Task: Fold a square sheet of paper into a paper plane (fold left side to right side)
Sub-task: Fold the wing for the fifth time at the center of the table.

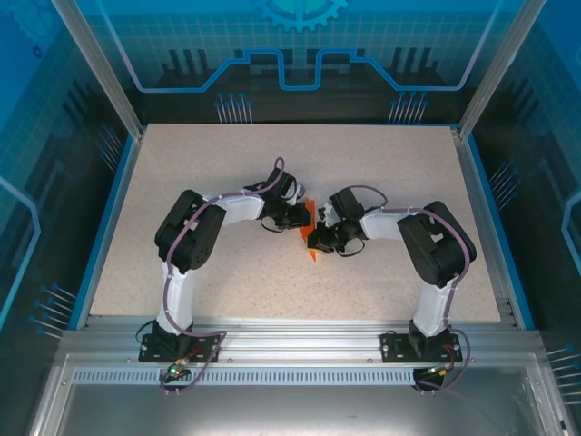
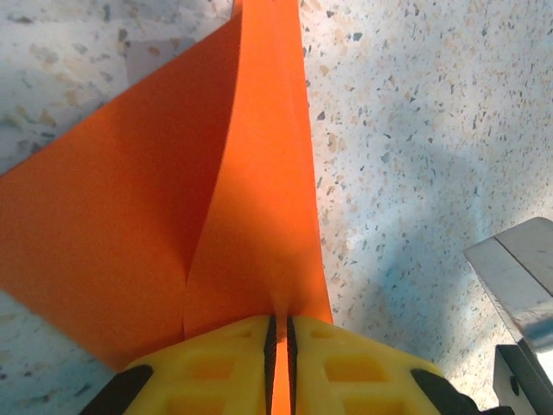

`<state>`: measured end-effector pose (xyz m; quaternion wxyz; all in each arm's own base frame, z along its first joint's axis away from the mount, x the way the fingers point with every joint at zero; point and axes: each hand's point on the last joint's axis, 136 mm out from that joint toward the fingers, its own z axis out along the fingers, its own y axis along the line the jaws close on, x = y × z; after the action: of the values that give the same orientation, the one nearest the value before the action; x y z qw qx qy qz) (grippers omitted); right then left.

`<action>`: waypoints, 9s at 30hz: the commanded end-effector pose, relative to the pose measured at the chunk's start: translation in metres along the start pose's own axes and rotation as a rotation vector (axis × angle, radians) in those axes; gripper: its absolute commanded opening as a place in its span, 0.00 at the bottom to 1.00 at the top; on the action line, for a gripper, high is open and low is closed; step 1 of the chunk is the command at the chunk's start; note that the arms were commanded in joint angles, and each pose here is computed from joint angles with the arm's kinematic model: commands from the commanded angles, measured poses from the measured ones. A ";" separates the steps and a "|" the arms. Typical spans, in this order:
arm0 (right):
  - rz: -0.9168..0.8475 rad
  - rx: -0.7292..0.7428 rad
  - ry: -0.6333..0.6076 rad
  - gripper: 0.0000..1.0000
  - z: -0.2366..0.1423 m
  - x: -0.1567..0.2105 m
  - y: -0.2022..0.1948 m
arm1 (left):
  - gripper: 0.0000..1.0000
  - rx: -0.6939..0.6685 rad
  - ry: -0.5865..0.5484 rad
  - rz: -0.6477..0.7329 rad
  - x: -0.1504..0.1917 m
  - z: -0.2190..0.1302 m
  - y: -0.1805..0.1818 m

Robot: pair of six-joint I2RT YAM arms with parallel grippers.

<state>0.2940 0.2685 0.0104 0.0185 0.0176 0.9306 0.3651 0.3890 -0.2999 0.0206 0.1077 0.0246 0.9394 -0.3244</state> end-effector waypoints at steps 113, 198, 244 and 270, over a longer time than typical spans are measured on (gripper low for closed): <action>-0.044 0.003 -0.063 0.31 -0.030 -0.049 -0.010 | 0.18 0.001 -0.062 0.040 0.018 -0.026 -0.028; -0.070 -0.022 -0.054 0.36 -0.015 -0.101 -0.004 | 0.34 -0.016 0.080 0.029 0.075 0.005 -0.011; 0.010 0.024 -0.106 0.14 0.003 -0.099 -0.023 | 0.18 -0.263 0.149 0.055 0.096 0.010 0.037; 0.012 0.013 -0.182 0.15 -0.008 -0.151 -0.015 | 0.17 -0.276 0.169 0.051 0.103 0.015 0.045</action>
<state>0.4077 0.2643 0.0161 0.0453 0.0415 0.9200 0.3870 0.3275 -0.3118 0.0121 0.1066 0.0674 0.9534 -0.2739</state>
